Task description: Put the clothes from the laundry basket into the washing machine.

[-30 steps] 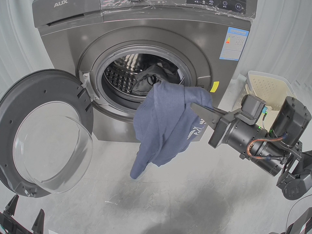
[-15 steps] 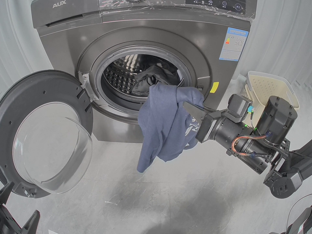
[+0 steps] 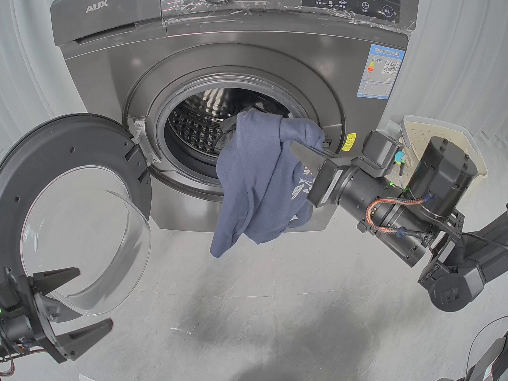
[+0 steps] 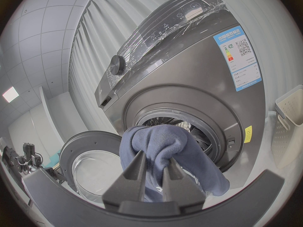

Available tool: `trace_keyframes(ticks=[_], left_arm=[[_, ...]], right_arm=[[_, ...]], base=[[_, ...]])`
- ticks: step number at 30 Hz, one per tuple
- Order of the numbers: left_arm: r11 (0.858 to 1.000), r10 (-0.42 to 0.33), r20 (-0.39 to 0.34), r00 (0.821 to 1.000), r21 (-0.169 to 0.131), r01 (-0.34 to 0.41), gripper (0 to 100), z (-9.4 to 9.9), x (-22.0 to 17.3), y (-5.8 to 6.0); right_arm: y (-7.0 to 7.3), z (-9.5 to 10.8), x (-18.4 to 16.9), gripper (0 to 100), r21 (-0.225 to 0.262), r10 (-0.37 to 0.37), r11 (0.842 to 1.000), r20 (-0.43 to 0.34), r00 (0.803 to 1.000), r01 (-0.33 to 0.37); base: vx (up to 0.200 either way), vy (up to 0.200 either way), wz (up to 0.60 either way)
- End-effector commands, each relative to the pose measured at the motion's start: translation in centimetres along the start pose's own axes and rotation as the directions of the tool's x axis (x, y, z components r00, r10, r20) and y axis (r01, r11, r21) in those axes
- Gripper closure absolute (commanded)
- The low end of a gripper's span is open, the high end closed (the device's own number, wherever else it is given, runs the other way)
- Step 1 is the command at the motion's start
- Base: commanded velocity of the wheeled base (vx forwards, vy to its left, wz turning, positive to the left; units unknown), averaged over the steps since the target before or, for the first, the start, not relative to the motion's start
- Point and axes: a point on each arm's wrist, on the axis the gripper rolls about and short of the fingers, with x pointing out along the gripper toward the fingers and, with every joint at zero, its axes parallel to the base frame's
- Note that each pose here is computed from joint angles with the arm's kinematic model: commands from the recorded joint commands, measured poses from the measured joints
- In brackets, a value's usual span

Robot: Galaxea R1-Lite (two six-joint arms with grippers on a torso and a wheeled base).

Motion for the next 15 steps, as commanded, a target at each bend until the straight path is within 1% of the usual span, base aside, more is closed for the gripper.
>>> trace_keyframes(ticks=[1,5,9,10,13,15], left_arm=[[0.979,-0.2,-0.167,0.965,-0.082,0.188,0,-0.8,6.3,1.2],[0.974,-0.221,-0.213,0.952,-0.102,0.203,0,-1.6,9.2,2.0],[0.972,-0.227,-0.229,0.947,-0.108,0.207,0,-2.5,11.3,2.7],[0.972,-0.23,-0.232,0.945,-0.109,0.21,0,-2.7,11.7,2.8],[0.965,-0.256,-0.257,0.932,-0.123,0.231,0,-3.1,12.9,2.7],[0.963,-0.265,-0.265,0.927,-0.126,0.239,0,-3.2,13.7,2.7]], right_arm=[[0.1,0.2,0.7,100,0.004,0.001,1.0,0.02,1.0,-0.001],[0.2,0.0,0.7,100,0.008,0.006,1.0,0.019,1.0,-0.006],[0.4,-0.1,0.7,100,0.01,0.009,1.0,0.019,1.0,-0.009],[0.4,-0.1,0.6,100,0.01,0.008,1.0,0.018,1.0,-0.009],[0.4,-0.2,0.6,100,0.011,0.009,1.0,0.013,1.0,-0.009],[0.4,-0.4,0.5,100,0.011,0.009,1.0,0.007,1.0,-0.009]], base=[[0.0,0.0,0.0],[0.0,0.0,0.0],[0.0,0.0,0.0],[0.0,0.0,0.0],[0.0,0.0,0.0],[0.0,0.0,0.0]])
